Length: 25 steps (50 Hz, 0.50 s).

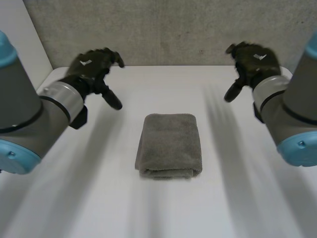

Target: Fold the towel.

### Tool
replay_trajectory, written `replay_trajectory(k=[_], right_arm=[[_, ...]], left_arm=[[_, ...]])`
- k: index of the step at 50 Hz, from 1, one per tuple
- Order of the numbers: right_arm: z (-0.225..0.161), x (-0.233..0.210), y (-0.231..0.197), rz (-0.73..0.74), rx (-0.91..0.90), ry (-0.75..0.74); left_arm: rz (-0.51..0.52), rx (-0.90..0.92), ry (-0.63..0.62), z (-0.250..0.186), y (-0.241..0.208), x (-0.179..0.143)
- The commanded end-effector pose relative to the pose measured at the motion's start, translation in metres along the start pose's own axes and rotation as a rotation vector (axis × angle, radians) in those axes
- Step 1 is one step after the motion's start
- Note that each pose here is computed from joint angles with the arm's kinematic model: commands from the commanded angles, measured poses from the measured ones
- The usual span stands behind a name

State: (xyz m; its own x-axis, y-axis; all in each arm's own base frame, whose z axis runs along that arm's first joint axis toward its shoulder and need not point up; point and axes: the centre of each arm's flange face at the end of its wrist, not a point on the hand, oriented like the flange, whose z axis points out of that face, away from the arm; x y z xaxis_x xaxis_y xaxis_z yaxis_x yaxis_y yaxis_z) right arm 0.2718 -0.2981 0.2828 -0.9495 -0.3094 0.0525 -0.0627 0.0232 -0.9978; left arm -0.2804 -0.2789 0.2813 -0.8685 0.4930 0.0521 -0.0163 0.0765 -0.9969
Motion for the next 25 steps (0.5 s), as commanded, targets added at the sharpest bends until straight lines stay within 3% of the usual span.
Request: replay_trajectory(k=[1, 11, 25], right_arm=[[-0.013, 0.011, -0.03, 0.004, 0.049, 0.041], [-0.02, 0.007, -0.032, -0.004, -0.015, -0.028], [-0.02, 0.006, -0.031, -0.006, -0.018, -0.035]], left_arm=[[-0.005, -0.007, -0.072, -0.01, -0.018, -0.009], [-0.076, -0.077, -0.104, -0.015, -0.023, -0.017], [-0.079, -0.072, -0.113, -0.015, -0.024, -0.02]])
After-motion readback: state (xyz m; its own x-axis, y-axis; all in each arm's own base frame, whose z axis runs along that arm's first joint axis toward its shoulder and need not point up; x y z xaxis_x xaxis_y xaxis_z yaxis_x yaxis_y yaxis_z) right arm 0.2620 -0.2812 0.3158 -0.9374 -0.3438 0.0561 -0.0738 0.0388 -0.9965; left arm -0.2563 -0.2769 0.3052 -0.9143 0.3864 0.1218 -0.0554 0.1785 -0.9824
